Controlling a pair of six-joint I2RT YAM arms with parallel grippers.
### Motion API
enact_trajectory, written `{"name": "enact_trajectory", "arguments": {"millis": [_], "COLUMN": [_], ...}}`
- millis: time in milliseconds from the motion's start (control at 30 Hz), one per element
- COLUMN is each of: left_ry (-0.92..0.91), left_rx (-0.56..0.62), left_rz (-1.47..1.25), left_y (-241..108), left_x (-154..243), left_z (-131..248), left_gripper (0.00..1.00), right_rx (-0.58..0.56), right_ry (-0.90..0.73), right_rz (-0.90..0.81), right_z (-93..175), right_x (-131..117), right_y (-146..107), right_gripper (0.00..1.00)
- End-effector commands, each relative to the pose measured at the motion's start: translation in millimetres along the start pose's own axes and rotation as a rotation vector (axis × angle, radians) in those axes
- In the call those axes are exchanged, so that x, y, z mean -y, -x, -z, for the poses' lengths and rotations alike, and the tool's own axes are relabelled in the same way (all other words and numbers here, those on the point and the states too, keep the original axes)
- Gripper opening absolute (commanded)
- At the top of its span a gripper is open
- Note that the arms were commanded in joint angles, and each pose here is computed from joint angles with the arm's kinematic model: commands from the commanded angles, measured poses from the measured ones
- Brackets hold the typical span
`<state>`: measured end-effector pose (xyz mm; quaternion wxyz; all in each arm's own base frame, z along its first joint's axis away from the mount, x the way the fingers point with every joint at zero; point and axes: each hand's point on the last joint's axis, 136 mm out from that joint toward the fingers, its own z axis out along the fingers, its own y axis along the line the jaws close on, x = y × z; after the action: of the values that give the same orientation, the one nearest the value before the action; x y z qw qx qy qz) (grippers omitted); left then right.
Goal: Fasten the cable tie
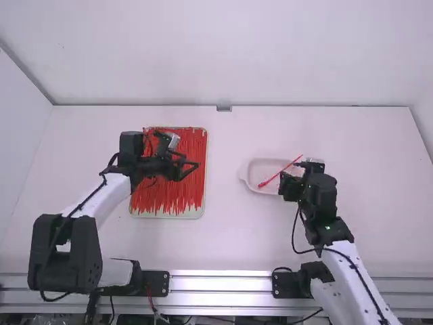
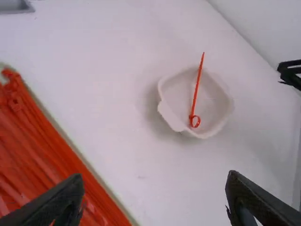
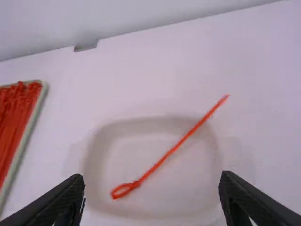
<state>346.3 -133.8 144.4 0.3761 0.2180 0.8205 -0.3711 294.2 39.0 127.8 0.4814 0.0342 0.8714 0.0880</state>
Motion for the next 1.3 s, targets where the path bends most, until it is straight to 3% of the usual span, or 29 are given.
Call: {"name": "enact_trajectory", "arguments": {"millis": [0, 133, 467, 1067, 1267], "left_ry": [0.066, 0.136, 0.36, 0.761, 0.878], "left_rx": [0.004, 0.001, -0.011, -0.034, 0.036], "left_rz": [0.067, 0.114, 0.114, 0.111, 0.073], "left_y": [-7.8, -23.7, -79.1, -188.7, -179.7], "left_x": [-2.8, -5.1, -16.8, -52.5, -63.1], "left_z": [7.7, 15.3, 40.2, 84.1, 101.4], "left_gripper": [0.75, 0.68, 0.46, 0.06, 0.0], "right_rx": [0.007, 0.014, 0.014, 0.329, 0.397], "right_ry": [-0.04, -0.104, -0.104, -0.08, -0.075], "right_rz": [0.061, 0.107, 0.146, 0.167, 0.171], "right_z": [3.6, 9.2, 9.9, 39.0, 47.9], "right_x": [16.2, 40.1, 49.1, 36.0, 33.1], "right_y": [-10.7, -29.1, -90.8, -26.4, -13.9], "right_gripper": [0.72, 0.63, 0.39, 0.08, 0.01]}}
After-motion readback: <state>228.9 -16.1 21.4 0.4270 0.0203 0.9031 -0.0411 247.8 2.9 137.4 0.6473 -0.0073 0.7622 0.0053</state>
